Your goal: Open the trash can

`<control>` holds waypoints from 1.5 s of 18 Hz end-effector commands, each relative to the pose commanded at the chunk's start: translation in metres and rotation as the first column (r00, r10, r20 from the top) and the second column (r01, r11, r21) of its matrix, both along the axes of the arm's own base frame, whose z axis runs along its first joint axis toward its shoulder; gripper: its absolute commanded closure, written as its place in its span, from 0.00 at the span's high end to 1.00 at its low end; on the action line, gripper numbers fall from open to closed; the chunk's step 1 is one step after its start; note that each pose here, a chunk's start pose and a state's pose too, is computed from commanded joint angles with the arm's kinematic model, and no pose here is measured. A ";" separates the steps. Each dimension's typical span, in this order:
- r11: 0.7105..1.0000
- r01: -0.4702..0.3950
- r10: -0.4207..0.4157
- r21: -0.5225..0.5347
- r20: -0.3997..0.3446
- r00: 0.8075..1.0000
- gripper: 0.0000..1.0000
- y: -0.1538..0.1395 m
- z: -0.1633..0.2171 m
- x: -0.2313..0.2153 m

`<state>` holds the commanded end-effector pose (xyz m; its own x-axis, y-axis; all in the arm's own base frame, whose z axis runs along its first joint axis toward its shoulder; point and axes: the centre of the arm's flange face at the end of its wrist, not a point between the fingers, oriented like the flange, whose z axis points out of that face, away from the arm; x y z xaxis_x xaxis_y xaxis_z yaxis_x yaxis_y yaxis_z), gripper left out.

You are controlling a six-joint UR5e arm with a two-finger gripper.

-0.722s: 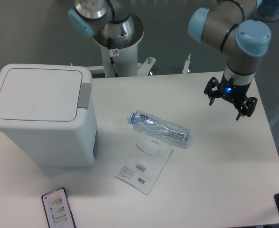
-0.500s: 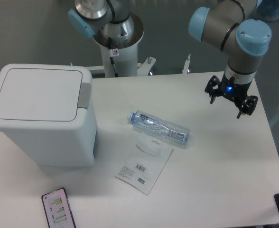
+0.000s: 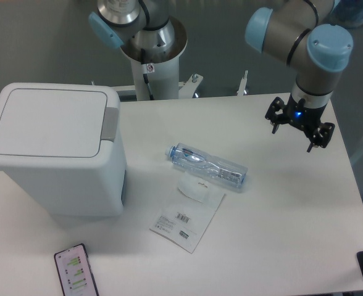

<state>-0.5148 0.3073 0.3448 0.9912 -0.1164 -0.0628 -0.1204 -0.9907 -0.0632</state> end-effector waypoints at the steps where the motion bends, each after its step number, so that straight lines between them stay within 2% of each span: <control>1: 0.998 -0.056 0.056 0.006 0.010 0.998 1.00 0.000 -0.003 0.007; 3: 0.991 -0.133 0.133 0.021 0.007 0.991 1.00 0.002 0.003 0.004; 6: 0.987 -0.160 0.160 0.025 0.023 0.987 1.00 0.003 0.005 0.009; 8: 0.974 -0.212 0.210 0.076 0.029 0.977 1.00 0.014 0.030 0.021; 11: 0.951 -0.280 0.271 0.131 0.085 0.959 1.00 0.064 0.078 0.043; 14: 0.952 -0.289 0.271 0.098 0.158 0.949 1.00 0.131 0.110 0.082; 15: 0.951 -0.285 0.263 0.117 0.176 0.949 1.00 0.145 0.118 0.091; 19: 0.938 -0.290 0.233 0.187 0.279 0.932 1.00 0.161 0.118 0.108; 20: 0.931 -0.311 0.250 0.192 0.286 0.925 1.00 0.162 0.127 0.115; 22: 0.909 -0.379 0.315 0.177 0.306 0.898 1.00 0.153 0.135 0.121; 24: 0.887 -0.416 0.337 0.201 0.336 0.879 1.00 0.149 0.145 0.129; 27: 0.812 -0.547 0.446 0.202 0.390 0.806 1.00 0.145 0.165 0.140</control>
